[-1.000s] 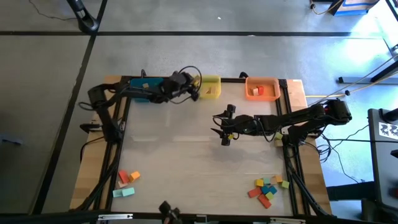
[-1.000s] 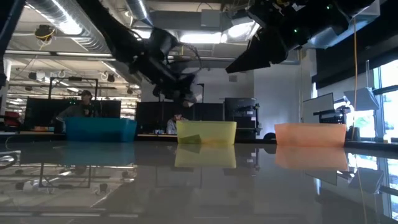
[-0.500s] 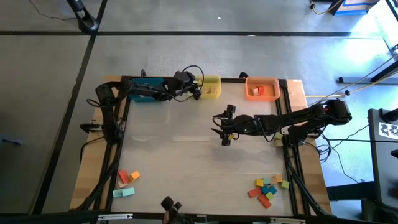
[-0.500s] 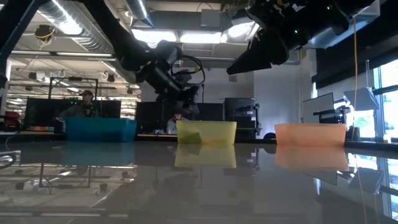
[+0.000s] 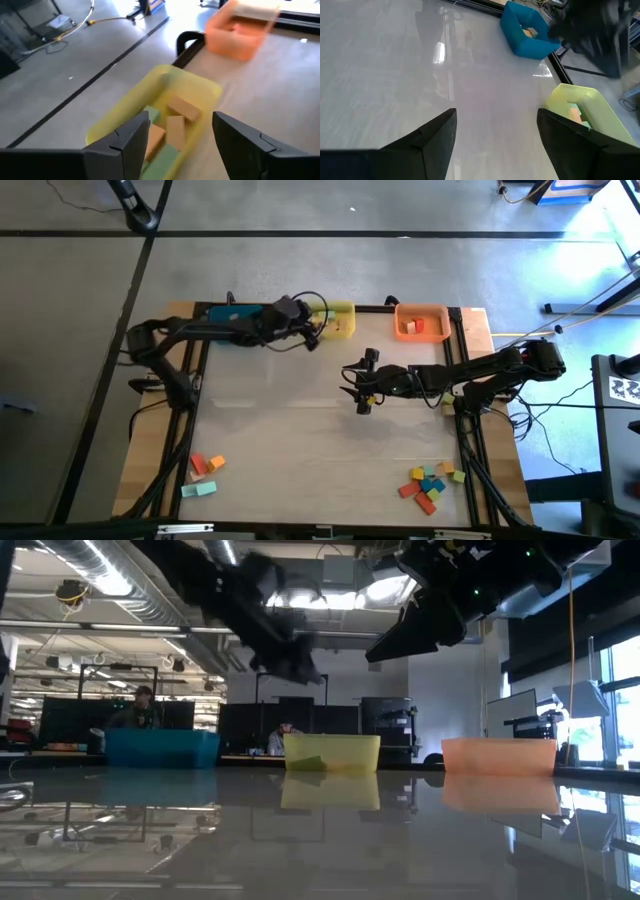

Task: Sort blocks by size
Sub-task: Put the yellow triangle block into the orange bin

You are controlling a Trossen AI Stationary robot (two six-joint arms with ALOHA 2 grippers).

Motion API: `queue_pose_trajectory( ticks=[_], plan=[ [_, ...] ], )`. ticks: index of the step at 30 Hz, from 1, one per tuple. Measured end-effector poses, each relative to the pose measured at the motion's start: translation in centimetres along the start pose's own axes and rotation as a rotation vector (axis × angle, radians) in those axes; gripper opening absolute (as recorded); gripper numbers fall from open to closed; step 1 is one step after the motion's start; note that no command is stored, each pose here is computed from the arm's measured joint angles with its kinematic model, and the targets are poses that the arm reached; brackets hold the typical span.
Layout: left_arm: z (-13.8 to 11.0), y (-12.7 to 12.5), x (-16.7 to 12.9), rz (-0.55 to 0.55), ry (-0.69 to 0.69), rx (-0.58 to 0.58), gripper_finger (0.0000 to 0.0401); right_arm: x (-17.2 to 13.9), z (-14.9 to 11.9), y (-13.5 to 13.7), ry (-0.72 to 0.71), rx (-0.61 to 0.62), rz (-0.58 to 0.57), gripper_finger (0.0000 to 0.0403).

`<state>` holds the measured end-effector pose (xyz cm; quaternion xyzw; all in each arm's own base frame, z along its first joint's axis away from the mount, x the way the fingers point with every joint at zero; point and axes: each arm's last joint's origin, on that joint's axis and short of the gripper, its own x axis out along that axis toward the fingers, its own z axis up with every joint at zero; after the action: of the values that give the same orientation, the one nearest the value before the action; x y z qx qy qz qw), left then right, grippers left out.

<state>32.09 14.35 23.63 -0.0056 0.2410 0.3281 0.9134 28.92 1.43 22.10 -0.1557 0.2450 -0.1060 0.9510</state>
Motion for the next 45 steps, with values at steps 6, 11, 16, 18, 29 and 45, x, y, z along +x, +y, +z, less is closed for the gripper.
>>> queue_pose_trajectory(
  ticks=[6,11,16,18,29,45],
  plan=[
    [0.6,-2.3,-4.5,-0.067,0.071,0.049,0.0202,0.0,0.0,0.0,-0.001,0.002,0.0,0.0276],
    [-0.5,-5.0,-8.4,-0.145,0.21,0.077,0.0202,0.0,0.0,0.0,0.0,0.002,0.0,0.0276],
    [-1.8,-7.4,-12.1,-0.171,0.304,0.064,0.0202,0.0,0.0,0.0,0.005,0.0,0.001,0.0276],
    [-2.5,-8.2,-13.6,-0.165,0.346,0.06,0.0201,0.0,-0.1,0.0,0.005,-0.001,0.001,0.0276],
    [-5.9,-10.9,-19.5,-0.174,0.539,0.018,0.0201,0.0,0.0,0.0,0.005,0.0,0.002,0.0276],
    [-9.6,-12.6,-25.9,-0.219,0.802,-0.015,0.0201,0.0,0.0,0.0,0.004,0.0,0.003,0.0276]
  ],
)
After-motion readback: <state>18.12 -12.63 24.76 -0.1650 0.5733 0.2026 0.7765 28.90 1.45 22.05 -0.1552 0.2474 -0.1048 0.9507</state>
